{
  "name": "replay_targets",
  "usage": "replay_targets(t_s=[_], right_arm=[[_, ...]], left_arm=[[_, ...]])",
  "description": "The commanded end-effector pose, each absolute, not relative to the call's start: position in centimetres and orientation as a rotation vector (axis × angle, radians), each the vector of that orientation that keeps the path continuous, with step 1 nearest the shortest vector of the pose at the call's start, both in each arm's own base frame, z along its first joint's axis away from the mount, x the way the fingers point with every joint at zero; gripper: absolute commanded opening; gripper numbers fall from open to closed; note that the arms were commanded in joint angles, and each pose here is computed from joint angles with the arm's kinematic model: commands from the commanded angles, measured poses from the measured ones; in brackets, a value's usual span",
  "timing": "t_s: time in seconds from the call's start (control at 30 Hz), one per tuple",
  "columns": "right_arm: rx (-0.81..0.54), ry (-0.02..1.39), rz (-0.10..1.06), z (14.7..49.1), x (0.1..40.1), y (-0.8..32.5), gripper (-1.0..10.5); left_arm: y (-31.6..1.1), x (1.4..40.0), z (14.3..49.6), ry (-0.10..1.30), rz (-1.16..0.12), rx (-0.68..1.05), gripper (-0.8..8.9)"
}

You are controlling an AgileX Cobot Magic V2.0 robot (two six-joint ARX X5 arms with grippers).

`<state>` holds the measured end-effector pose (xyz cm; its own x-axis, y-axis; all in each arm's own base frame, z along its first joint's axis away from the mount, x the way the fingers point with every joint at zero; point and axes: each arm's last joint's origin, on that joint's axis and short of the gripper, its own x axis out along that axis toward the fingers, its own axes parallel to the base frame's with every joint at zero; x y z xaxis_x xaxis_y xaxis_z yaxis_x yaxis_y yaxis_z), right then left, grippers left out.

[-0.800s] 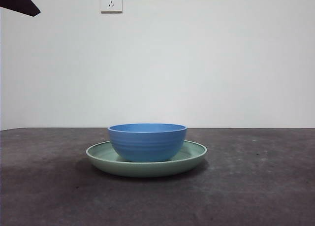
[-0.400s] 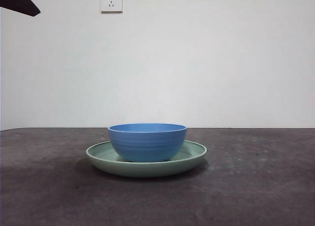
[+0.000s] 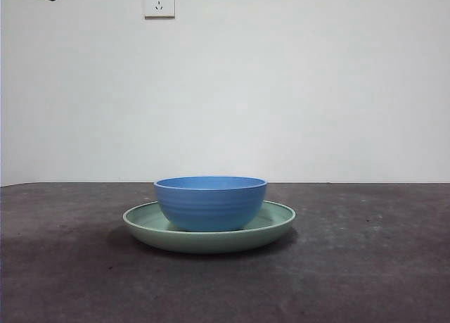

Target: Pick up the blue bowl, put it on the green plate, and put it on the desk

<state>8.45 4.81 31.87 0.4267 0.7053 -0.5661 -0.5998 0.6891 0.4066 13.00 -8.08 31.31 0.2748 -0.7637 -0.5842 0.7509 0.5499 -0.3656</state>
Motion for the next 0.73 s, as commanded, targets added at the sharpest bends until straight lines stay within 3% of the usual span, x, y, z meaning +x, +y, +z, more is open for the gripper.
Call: replay_targets(t_s=[0.03, 0.73], right_arm=[[0.134, 0.749, 0.829, 32.43, 8.46, 4.86, 0.1], [0.134, 0.749, 0.827, 32.43, 8.46, 4.85, 0.1]], left_arm=[[-8.21, 13.07, 31.71, 0.776, -1.032, -0.012, 0.09], [-8.21, 13.07, 31.72, 0.776, -1.032, -0.012, 0.09]])
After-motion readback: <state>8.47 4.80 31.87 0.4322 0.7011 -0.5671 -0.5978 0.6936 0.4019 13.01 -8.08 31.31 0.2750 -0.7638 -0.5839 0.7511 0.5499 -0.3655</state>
